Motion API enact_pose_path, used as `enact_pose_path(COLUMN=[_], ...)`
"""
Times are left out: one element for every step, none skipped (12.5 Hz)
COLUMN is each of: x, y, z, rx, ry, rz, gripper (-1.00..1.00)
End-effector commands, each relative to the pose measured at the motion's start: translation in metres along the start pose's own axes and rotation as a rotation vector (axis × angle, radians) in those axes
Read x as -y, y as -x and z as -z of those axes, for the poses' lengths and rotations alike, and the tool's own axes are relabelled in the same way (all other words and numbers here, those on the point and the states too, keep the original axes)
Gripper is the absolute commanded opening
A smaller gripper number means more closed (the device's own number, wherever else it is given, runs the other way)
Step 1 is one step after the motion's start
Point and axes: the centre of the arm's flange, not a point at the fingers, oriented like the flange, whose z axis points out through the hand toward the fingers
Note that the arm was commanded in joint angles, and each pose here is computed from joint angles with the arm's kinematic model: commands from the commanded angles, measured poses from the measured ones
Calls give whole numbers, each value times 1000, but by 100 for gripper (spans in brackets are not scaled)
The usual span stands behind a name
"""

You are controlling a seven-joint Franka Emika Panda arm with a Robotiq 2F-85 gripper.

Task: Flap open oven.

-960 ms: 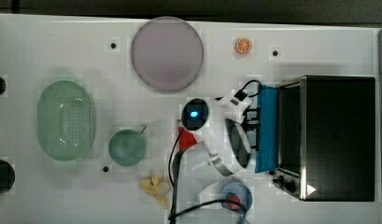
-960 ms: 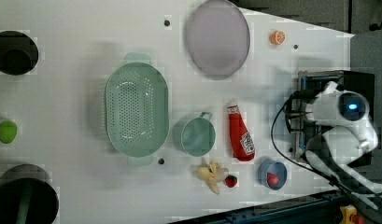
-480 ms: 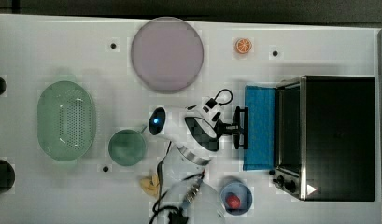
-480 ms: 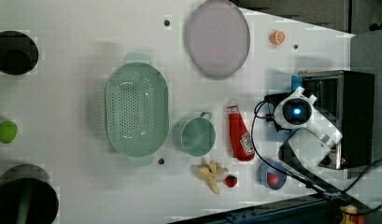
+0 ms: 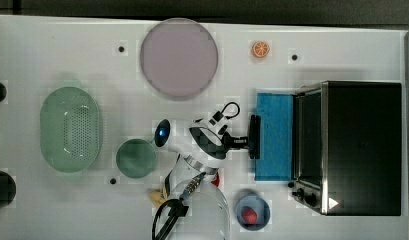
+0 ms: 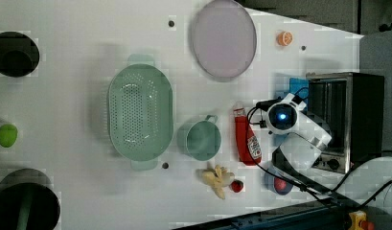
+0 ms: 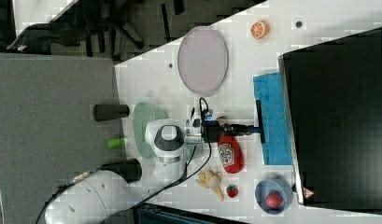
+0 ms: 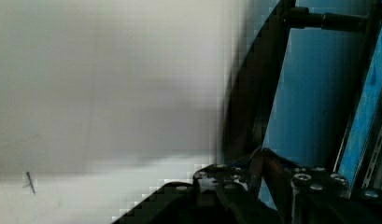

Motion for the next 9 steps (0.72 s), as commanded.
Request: enact_pose_path(x=[-20,-34,-52,-75,-100,-128,-157,-186,-210], y=[-21,-28,-34,-37,-38,-36,-31,-22,-12], z=[17,33,52,73,94,114,132,148,166], rx=[-62,-89,-103,-96,-84,-64,-37,-5,16], ry=[-51,-98,-155,-215,-280,-345,-407,-464,-510], rz=[-148,-206,-291,-393,-503,-614,-719,-806,-864], gripper=[-65,-65,-65,-65,-65,-65,-65,-65,-65])
